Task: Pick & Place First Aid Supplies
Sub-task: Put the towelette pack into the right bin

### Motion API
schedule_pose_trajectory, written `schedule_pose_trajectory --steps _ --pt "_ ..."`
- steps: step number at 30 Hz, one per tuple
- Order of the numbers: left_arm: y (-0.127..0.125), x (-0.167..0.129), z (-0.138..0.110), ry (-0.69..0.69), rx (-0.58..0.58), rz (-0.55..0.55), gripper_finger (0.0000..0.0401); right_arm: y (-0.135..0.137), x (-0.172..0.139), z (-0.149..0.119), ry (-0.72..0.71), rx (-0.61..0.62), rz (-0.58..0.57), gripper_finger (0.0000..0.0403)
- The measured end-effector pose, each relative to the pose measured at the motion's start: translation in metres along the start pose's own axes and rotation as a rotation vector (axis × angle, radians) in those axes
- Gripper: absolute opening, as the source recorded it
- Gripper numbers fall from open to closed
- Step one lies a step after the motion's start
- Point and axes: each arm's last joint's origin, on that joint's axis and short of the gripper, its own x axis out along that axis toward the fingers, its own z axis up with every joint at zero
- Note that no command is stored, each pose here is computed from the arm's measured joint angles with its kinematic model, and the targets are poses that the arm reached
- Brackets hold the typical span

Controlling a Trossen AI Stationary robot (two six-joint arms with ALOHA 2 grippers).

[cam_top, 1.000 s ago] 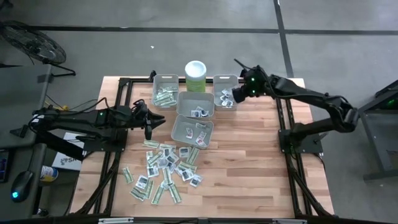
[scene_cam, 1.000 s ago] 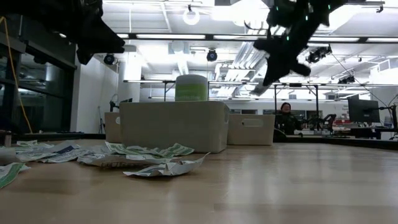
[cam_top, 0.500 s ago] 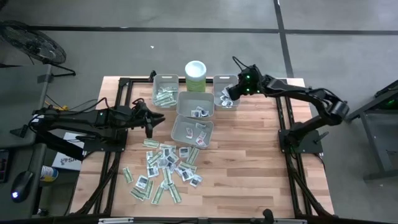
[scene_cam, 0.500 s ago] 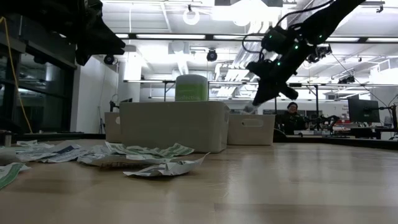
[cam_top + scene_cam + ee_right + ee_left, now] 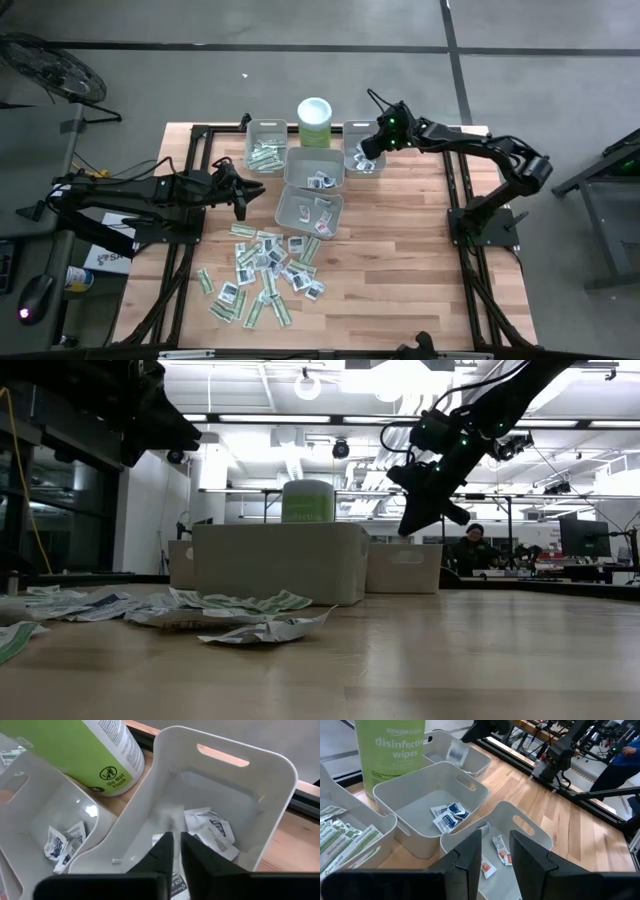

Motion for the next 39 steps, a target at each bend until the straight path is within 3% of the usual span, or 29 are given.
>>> schedule_pose_trajectory --steps 9,21,32,39 --pt "0.001 0.000 -0.003 0.033 -0.011 0.000 0.0101 0.001 -0.003 0.000 0.006 -0.004 0.029 0.0113" --pt "-0.003 0.002 -0.006 0.125 -0.047 -0.117 0.0101 0.032 -0.060 0.002 -0.093 -0.091 0.170 0.0121" --pt "-0.009 0.017 -0.020 0.324 -0.039 -0.247 0.0101 0.098 -0.085 -0.046 -0.006 -0.142 0.237 0.0121" --pt "-0.026 0.020 -0.028 0.366 0.025 -0.365 0.0101 0.139 -0.101 -0.087 0.011 -0.111 0.254 0.0121"
